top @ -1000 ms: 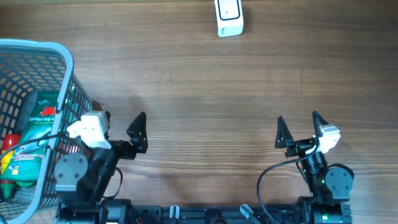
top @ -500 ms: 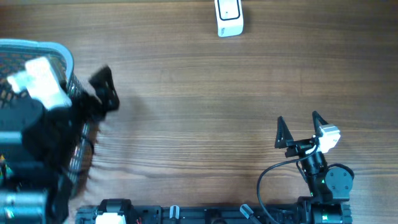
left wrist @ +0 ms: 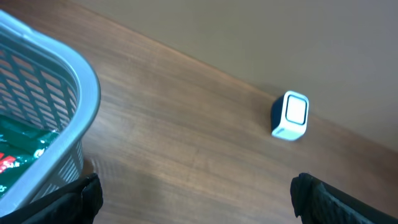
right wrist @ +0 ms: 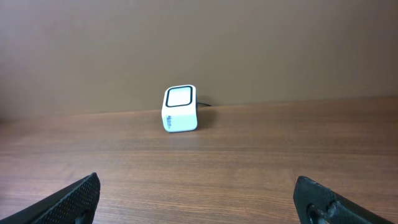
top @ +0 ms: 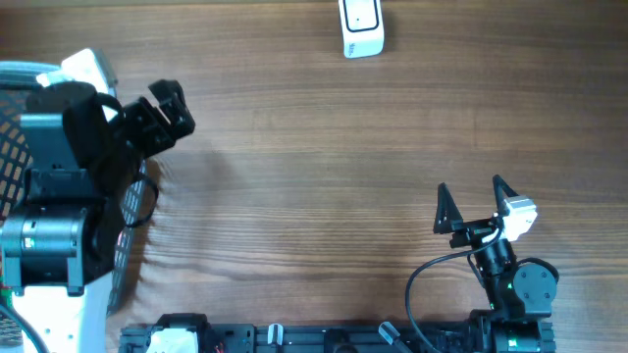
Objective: Scan the item barcode
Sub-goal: 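Reach the left gripper into the basket and grasp the green 3M gloves pack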
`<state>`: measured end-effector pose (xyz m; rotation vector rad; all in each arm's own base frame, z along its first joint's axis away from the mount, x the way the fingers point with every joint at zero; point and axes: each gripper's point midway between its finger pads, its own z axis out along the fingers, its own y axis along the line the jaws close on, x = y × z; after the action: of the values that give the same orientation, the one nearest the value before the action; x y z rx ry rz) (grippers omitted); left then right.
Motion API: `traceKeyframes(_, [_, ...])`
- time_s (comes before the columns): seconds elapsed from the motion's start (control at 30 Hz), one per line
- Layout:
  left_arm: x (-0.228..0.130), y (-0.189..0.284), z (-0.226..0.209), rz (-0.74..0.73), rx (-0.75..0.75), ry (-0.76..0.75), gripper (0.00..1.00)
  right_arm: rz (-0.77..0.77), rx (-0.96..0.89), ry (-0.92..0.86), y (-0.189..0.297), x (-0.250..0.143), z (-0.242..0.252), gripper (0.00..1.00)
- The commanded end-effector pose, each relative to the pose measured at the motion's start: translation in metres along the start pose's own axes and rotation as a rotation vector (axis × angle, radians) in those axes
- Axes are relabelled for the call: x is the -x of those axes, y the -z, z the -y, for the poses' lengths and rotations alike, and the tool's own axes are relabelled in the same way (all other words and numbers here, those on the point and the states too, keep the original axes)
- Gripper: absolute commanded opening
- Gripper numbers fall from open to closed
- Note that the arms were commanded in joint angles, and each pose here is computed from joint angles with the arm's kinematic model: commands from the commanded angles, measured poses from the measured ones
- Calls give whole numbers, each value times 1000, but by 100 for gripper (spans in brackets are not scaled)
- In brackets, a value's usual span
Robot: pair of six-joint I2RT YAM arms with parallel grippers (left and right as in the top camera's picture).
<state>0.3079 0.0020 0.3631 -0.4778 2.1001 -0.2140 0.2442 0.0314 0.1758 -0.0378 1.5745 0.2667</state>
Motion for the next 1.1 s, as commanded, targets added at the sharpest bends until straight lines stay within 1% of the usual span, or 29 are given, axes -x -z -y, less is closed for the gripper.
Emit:
traceKeyframes(0.0, [36,21,-5,110,42,51,100,8,-7,-12,0,2,1,99])
traceKeyframes(0.1, [53,34,-13,167,64,99,100,8,-7,-12,0,2,1,100])
traceKeyframes(0.2, [60,33,-28,185,104,132,100,8,-7,-12,0,2,1,100])
traceKeyframes(0.33, [64,20,-51,175,175,183,100,5,-7,-12,0,1,1,100])
traceKeyframes(0.47, [66,-4,-79,138,260,222,100,3,-8,-13,0,0,1,100])
traceKeyframes(0.57, [71,-10,-95,148,298,248,100,3,-8,-13,0,0,1,100])
traceKeyframes(0.63, [77,-5,-99,166,304,264,100,2,-8,-13,0,0,1,100])
traceKeyframes(0.77, [92,10,-93,216,292,266,100,2,-8,-13,0,0,1,100])
traceKeyframes(0.83, [94,21,-105,250,358,349,100,3,-8,-13,0,0,1,99])
traceKeyframes(0.9, [79,29,-135,244,491,481,100,2,-8,-13,0,0,1,100])
traceKeyframes(0.97, [64,31,-160,211,584,574,100,2,-8,-12,0,0,1,100])
traceKeyframes(1.0, [54,34,-183,192,656,656,100,2,-8,-13,0,0,1,100])
traceKeyframes(1.07, [41,39,-211,182,739,787,100,2,-8,-13,0,0,1,100])
